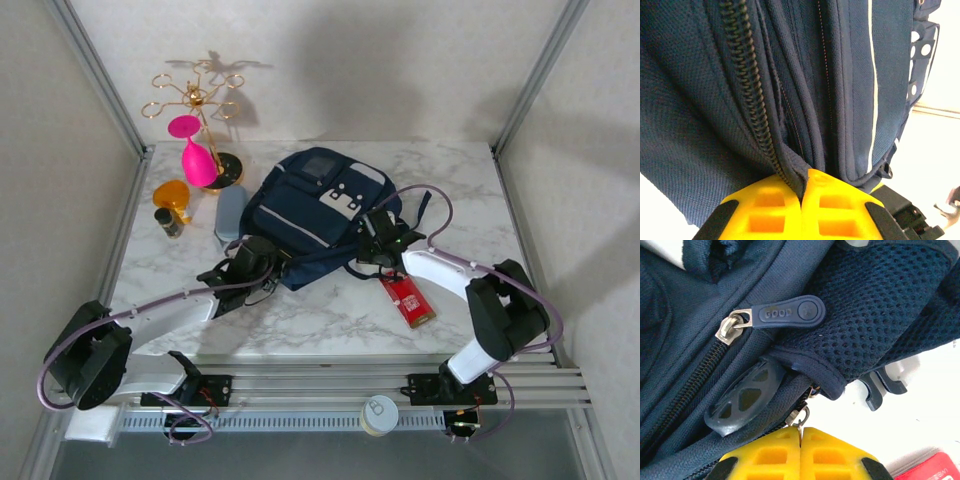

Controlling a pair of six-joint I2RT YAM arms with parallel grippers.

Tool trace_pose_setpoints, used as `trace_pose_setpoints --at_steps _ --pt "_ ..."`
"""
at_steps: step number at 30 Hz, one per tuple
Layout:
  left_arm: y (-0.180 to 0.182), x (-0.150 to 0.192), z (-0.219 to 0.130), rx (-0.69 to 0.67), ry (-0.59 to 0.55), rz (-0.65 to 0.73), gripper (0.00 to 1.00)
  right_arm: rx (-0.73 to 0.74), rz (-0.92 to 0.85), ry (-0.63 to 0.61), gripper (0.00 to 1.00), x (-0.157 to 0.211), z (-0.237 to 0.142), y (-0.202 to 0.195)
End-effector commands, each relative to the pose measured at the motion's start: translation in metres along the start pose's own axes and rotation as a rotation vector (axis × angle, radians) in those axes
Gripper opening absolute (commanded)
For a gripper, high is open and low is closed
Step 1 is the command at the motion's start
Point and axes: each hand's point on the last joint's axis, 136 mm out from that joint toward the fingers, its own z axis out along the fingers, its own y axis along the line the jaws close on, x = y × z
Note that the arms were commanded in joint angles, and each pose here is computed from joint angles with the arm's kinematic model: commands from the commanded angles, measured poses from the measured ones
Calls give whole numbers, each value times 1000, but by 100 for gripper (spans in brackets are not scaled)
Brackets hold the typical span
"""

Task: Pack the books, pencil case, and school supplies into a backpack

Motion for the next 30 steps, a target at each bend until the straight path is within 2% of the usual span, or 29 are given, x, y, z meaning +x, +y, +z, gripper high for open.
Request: trace_pose_setpoints --at_steps 1,2,3,6,9,14,16,19,23,26,30 --pt "14 -28 -6 -60 -96 78 5 38 -28 -18 13 -2 -22 -19" --pt "9 -25 -5 -50 -74 103 20 -23 -37 -8 27 2 -28 -11" --pt "2 -22 -6 -40 -51 128 28 -83 -47 -1 33 3 -35 -2" --pt "-13 -14 -19 -14 -33 194 38 -192 -32 12 41 4 -55 11" --pt "-25 -2 -28 32 -12 228 45 -325 56 54 45 -7 -61 25" --pt "-57 18 -22 45 16 313 45 -384 156 128 47 -33 -37 56" --pt "-65 20 -20 35 -14 356 45 -373 148 108 53 -46 -25 62" --pt "-67 22 -12 43 -15 372 44 -374 106 147 46 -54 -5 74" --pt "-54 14 5 -20 -21 383 42 -337 52 163 49 -61 17 78" --pt "-46 0 14 -50 -68 405 42 -223 21 144 52 -65 21 58" --pt "-30 -9 28 -81 -45 404 41 -123 48 64 58 -86 11 24"
